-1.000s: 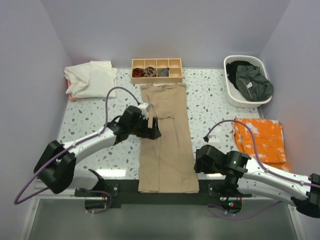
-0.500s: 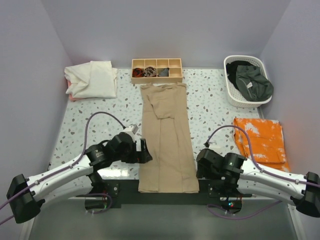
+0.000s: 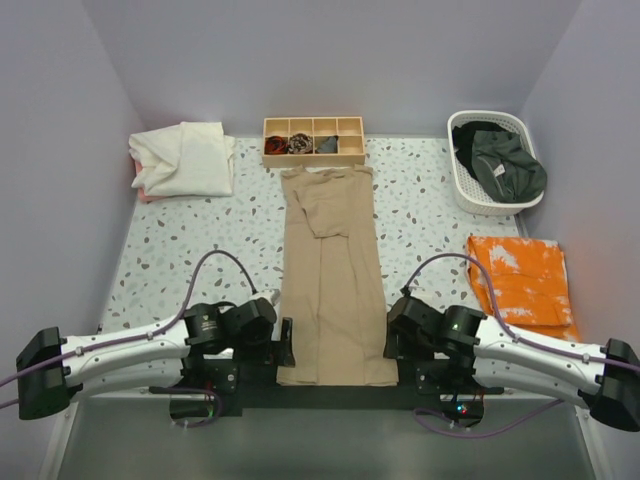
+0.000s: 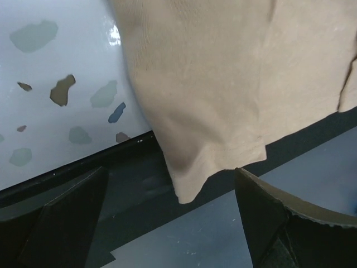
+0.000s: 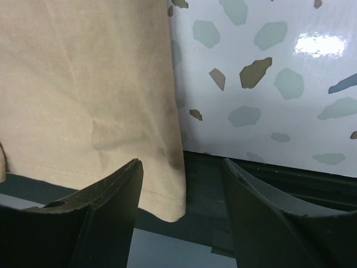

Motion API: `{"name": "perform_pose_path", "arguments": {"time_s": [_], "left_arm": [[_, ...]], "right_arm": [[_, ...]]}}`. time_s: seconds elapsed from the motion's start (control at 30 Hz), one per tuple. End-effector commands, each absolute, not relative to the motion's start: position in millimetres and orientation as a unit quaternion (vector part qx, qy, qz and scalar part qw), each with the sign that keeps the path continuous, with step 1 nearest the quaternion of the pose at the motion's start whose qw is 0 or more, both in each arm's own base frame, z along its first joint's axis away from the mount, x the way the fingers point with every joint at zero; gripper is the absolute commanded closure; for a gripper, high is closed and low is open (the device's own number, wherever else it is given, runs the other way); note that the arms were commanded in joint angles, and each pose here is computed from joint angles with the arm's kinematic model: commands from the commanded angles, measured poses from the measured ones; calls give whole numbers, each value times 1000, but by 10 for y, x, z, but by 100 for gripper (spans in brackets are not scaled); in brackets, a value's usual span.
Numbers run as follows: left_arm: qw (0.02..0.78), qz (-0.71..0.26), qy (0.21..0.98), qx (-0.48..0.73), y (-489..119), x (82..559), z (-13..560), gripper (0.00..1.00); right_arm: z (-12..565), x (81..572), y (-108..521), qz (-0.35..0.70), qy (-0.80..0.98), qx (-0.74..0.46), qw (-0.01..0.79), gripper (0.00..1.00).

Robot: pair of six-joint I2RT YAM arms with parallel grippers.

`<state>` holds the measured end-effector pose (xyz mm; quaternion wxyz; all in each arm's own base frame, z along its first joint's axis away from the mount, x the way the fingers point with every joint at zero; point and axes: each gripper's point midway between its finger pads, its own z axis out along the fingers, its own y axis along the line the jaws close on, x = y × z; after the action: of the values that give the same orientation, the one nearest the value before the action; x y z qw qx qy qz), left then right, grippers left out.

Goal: Fold and stack the t-shirts
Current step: Grab the bottom of the folded rectangular tshirt with both arms

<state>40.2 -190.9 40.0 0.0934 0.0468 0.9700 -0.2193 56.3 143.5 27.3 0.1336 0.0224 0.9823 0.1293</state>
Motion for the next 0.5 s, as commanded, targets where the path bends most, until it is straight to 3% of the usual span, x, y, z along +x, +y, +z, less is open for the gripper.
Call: {"name": "perform_pose_path", "arguments": {"time_s": [0.0, 0.1, 0.47], "left_arm": [[51, -233, 970, 44, -1898, 197, 337, 0], [51, -248, 966, 50, -1977, 195, 356, 1], [41, -279, 956, 78, -2260, 158, 388, 25]], "right_arm": [[236, 514, 1517, 143, 983, 23, 116, 38], [223, 503, 1521, 142, 983, 23, 112, 39], [267, 370, 1565, 161, 984, 12, 79, 49]]}}
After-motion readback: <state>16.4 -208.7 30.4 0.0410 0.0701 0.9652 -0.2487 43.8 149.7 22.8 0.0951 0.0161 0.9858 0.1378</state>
